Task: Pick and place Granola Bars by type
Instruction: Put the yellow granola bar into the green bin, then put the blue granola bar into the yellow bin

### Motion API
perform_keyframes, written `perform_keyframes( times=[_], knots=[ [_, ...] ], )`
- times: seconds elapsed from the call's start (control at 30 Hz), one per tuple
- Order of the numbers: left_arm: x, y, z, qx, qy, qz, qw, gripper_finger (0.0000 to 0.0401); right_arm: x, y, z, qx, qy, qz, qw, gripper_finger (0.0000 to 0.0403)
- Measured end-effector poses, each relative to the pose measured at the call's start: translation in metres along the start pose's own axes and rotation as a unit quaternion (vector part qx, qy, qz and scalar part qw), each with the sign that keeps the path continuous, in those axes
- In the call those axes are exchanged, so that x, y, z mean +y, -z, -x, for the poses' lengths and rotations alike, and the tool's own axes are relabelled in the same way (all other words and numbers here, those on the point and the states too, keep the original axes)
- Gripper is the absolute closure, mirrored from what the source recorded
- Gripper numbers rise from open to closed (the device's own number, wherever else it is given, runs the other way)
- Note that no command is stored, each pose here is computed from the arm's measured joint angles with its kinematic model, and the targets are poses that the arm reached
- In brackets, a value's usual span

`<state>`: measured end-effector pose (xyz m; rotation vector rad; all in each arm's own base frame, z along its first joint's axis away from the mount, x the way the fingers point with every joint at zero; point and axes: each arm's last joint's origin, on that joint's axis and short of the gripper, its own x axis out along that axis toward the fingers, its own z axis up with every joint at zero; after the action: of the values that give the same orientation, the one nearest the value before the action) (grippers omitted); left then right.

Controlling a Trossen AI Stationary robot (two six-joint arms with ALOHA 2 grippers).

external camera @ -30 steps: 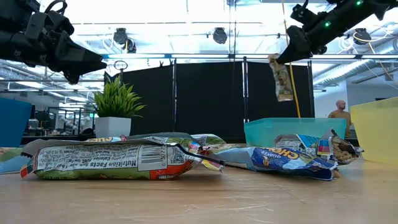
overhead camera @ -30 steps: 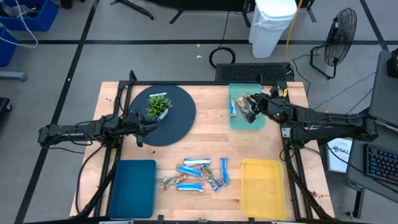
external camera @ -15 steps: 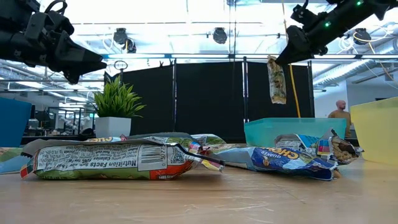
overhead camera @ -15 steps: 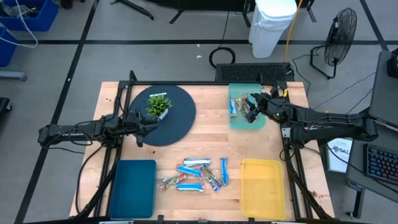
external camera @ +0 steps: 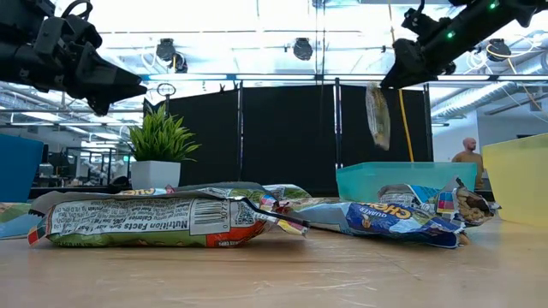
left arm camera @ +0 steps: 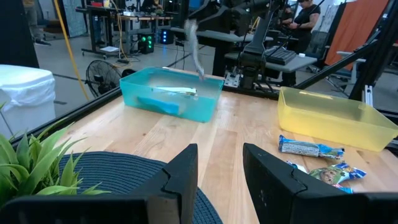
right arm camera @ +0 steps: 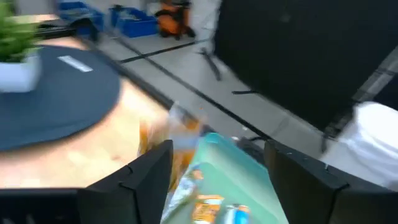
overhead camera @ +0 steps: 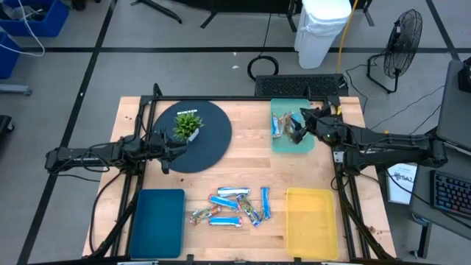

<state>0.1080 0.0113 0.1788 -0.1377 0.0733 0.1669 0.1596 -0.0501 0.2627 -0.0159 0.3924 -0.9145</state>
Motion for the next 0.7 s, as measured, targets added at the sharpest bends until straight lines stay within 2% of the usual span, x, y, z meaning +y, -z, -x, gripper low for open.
perform_keyframes(
  times=[0.1,0.2,0.23,0.33,0.47,0.57,0.7],
  knots=[
    [0.000,0.000,0.000,0.000,0.000,0.000,1.000,0.0269,-0.001,0.005,0.000,0.022,-0.003,0.007,1.000,0.0150],
    [0.000,0.000,0.000,0.000,0.000,0.000,1.000,0.0269,-0.009,0.011,-0.002,0.040,0.072,0.009,0.997,0.0150],
    [0.000,0.000,0.000,0.000,0.000,0.000,1.000,0.0270,-0.010,0.012,-0.003,0.049,0.063,-0.001,0.997,0.0151],
    [0.000,-0.001,0.000,-0.005,0.001,0.000,1.000,0.0269,-0.005,0.014,-0.005,0.082,-0.070,-0.025,0.994,0.0154],
    [0.000,-0.001,0.000,-0.007,0.001,0.000,1.000,0.0269,0.006,0.010,-0.005,0.091,-0.214,-0.059,0.971,0.0159],
    [0.000,-0.001,0.000,-0.006,0.001,0.000,1.000,0.0269,0.019,0.003,-0.001,0.069,-0.329,-0.069,0.939,0.0163],
    [0.000,-0.001,0.000,-0.007,0.001,0.001,1.000,0.0269,0.039,-0.008,0.008,0.020,-0.449,-0.067,0.891,0.0169]
  ],
)
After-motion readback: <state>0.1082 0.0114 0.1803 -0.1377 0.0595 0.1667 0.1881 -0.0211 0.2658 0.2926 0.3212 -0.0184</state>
